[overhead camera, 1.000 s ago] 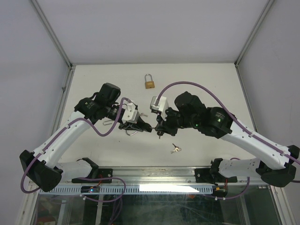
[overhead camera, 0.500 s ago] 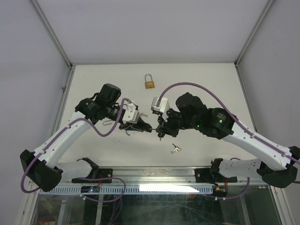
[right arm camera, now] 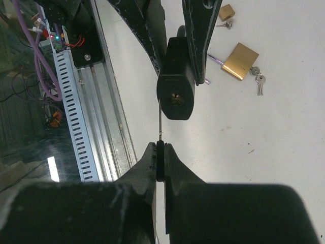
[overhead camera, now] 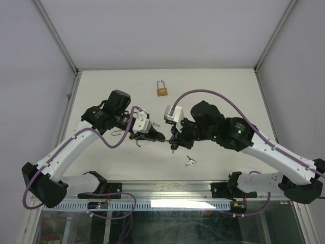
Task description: Unlock with the key
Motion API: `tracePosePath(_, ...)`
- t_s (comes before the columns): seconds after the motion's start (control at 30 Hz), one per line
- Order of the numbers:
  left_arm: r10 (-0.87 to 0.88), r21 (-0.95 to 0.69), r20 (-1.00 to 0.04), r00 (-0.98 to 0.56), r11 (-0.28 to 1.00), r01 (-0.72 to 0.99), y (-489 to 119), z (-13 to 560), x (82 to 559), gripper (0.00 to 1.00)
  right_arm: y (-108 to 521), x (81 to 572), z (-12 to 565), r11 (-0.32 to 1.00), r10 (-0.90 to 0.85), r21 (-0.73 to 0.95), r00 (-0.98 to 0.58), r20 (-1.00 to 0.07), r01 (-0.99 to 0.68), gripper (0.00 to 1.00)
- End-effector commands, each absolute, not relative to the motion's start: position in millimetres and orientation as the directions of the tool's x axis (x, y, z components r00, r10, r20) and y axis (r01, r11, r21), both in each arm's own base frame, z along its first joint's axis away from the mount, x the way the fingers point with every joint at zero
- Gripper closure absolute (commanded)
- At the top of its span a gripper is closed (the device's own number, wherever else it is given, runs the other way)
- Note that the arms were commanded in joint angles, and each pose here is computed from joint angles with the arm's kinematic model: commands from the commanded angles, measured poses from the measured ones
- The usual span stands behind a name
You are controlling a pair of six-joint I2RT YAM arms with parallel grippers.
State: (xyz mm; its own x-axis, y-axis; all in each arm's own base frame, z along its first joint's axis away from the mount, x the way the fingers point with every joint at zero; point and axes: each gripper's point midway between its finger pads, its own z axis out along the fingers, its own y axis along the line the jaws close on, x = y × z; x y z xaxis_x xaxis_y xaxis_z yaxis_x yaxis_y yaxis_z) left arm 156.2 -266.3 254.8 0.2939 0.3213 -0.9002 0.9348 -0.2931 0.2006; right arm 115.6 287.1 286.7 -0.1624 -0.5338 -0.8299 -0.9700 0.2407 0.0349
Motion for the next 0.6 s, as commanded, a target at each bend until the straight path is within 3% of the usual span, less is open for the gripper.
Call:
tracePosePath(0.0,0.200,0.295,-0.908,0.369,-0.321,0.900,-275.2,284.6,150.2,1.00,293.8,122.6,305.9,0.249,-0.488,-0.006,-0.120,-0.864,-0.968,1.00)
tracePosePath(0.57,0.211,0.290,-0.907,0.365,-0.317,0.903,-276.0,283.9,151.7,1.00,296.7,125.4,315.9,0.252,-0.463,-0.018,-0.104,-0.880,-0.968,1.00)
